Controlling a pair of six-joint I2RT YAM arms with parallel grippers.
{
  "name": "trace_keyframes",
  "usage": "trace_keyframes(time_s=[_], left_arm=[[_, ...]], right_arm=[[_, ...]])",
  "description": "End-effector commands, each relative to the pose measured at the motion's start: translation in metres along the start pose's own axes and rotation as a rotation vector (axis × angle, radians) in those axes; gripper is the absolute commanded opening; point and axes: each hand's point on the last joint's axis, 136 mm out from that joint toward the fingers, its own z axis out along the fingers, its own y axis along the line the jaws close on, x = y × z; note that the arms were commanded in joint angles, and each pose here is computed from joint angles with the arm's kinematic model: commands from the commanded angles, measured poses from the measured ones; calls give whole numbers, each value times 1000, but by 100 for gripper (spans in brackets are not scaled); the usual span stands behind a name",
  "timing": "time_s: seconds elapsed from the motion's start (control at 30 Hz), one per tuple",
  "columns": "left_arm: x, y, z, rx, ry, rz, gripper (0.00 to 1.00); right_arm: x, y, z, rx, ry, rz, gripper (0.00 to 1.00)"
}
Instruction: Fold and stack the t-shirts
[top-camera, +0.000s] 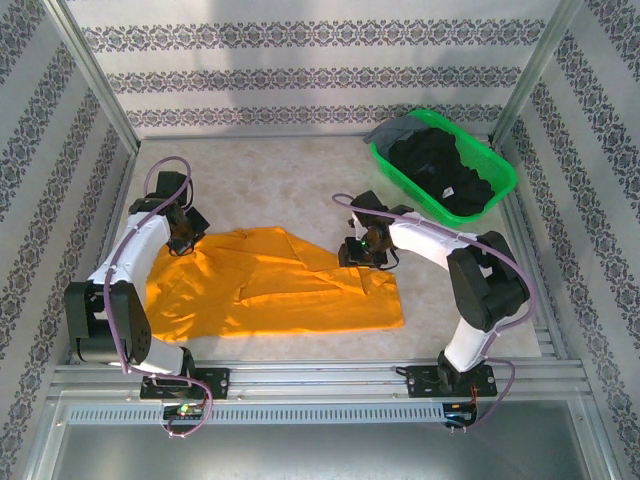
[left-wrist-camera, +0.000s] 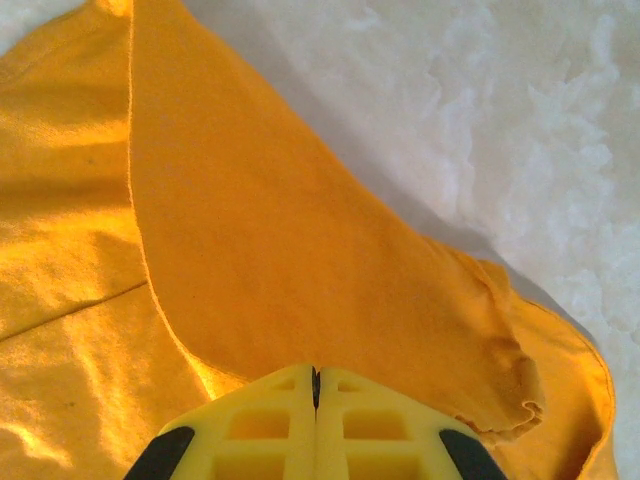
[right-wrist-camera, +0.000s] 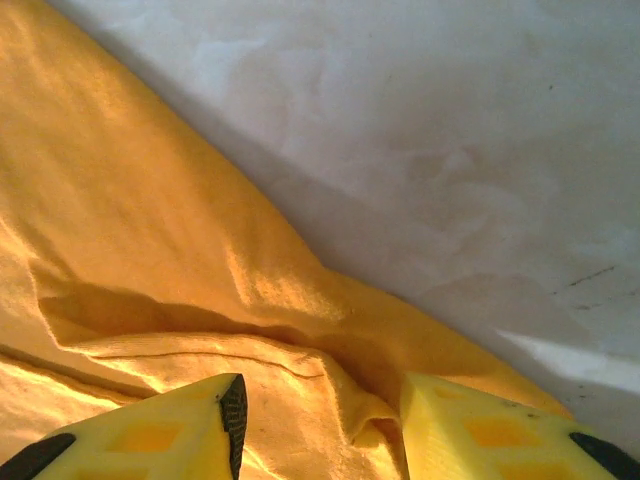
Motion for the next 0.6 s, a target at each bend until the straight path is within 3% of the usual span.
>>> trace_keyframes(time_s=[0.0, 0.57], left_arm=[[5, 9, -3, -16, 16, -6, 0], [3, 5, 2, -12, 24, -4, 0]], right_arm=[[5, -3, 6, 4, 36, -17, 45], [7, -8, 9, 33, 48, -42, 28]])
